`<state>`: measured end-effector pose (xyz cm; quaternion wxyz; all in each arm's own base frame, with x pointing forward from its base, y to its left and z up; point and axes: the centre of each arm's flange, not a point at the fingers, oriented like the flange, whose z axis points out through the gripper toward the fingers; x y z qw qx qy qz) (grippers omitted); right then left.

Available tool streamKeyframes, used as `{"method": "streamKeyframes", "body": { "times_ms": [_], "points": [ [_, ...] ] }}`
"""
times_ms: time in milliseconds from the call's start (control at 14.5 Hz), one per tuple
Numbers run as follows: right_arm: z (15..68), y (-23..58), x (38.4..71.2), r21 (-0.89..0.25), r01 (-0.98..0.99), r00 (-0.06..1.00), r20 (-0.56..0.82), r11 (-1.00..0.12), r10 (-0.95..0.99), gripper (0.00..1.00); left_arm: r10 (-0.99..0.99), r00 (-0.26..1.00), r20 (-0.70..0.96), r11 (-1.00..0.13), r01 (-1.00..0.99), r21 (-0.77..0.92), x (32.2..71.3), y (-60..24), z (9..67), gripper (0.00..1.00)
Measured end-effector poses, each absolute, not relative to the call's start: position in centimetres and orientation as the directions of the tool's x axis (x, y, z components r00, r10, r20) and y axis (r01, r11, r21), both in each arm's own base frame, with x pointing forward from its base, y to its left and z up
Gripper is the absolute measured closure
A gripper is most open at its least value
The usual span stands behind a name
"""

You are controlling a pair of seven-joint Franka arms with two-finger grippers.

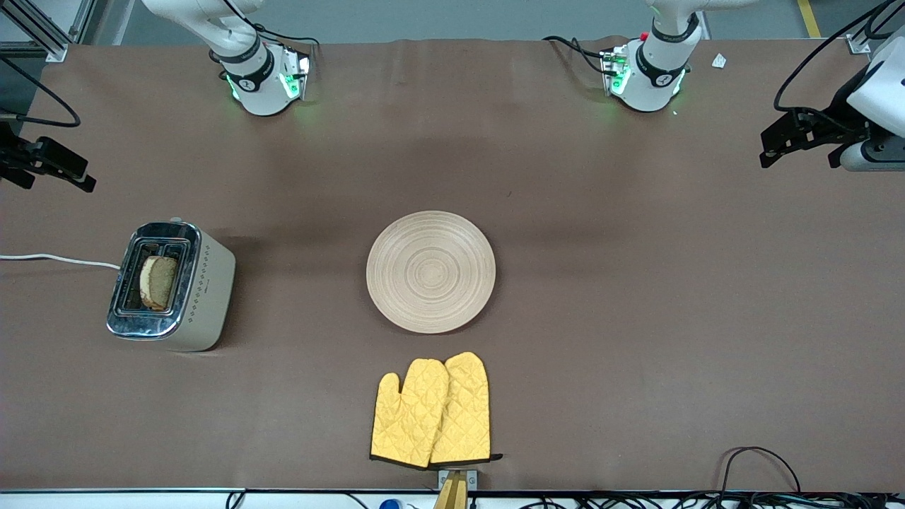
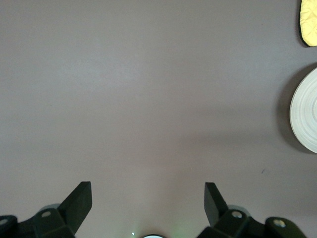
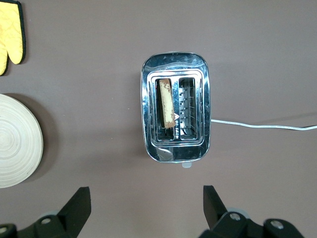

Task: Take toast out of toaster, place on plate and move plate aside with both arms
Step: 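Move the right gripper toward the silver toaster, then grasp the toast slice in the toaster with the right gripper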

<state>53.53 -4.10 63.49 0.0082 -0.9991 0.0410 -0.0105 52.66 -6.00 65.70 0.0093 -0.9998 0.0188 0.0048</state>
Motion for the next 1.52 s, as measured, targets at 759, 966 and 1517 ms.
{"method": "streamKeyframes", "body": {
  "times_ms": [759, 966, 1517],
  "points": [
    [63.5, -4.1, 53.5, -0.017, -0.081, 0.996, 0.020, -0.997, -0.082, 0.00, -0.034, 0.999, -0.010, -0.999, -0.034, -0.016, 53.3, -5.8, 65.6, 0.00],
    [63.5, -4.1, 53.6, -0.017, -0.082, 0.996, 0.025, -0.996, -0.082, 0.00, -0.031, 1.000, 0.006, -0.999, -0.031, -0.015, 53.3, -5.6, 66.3, 0.00],
    [50.7, -4.5, 60.4, 0.016, -0.068, 0.996, -0.062, -0.998, -0.069, 0.00, -0.028, 1.000, 0.003, -1.000, -0.027, -0.015, 53.5, -5.5, 66.2, 0.00]
  ]
}}
